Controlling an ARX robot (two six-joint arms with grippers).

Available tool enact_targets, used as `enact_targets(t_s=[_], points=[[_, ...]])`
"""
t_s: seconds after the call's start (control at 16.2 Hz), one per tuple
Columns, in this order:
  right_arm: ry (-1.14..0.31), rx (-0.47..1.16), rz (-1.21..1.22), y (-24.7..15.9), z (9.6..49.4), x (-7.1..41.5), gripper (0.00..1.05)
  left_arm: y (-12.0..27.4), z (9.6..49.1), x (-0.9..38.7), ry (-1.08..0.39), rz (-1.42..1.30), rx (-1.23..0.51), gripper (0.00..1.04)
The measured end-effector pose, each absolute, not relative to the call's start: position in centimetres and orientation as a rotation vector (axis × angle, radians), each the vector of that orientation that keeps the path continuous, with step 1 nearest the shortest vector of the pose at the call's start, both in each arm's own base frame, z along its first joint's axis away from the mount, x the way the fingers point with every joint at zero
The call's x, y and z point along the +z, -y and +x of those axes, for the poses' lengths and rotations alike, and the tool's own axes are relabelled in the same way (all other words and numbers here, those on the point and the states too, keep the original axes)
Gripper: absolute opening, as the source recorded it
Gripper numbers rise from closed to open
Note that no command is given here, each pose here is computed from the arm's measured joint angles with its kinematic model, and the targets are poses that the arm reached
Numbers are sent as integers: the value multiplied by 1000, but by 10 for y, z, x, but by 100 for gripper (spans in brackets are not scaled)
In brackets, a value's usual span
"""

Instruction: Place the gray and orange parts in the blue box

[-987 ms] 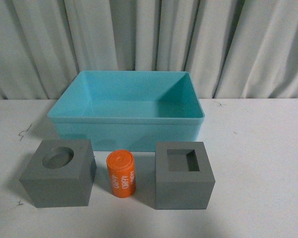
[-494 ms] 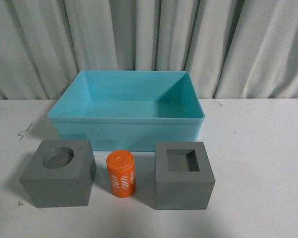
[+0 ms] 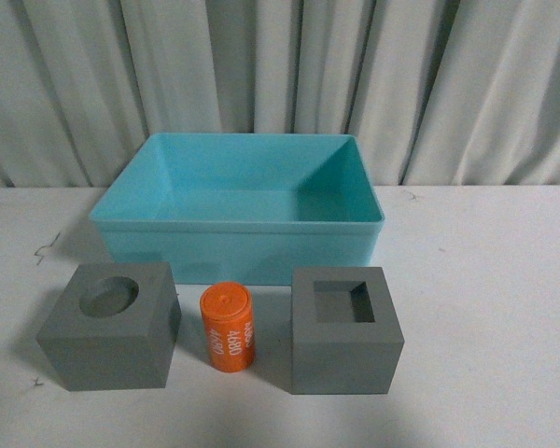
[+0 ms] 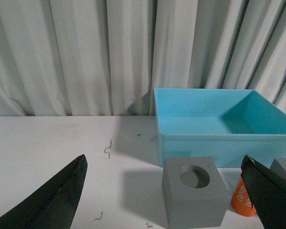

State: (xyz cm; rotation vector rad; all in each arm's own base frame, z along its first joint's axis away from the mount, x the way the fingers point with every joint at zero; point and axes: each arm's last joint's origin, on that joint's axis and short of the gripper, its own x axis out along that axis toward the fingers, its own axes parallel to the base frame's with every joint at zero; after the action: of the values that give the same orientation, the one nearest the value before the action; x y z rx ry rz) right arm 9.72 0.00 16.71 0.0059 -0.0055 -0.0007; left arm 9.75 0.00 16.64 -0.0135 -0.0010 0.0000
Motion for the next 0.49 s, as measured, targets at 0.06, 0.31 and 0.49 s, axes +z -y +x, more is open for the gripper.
enact_targets(t_s=[0.06, 0.31, 0.49], points=[[6, 0, 6, 0, 97, 167, 98, 0, 97, 166, 1, -14, 0, 98], [6, 0, 6, 0, 97, 167, 98, 0, 97, 166, 1, -14, 0, 98], [6, -1, 6, 0, 97, 167, 98, 0, 97, 166, 1, -14, 0, 98]])
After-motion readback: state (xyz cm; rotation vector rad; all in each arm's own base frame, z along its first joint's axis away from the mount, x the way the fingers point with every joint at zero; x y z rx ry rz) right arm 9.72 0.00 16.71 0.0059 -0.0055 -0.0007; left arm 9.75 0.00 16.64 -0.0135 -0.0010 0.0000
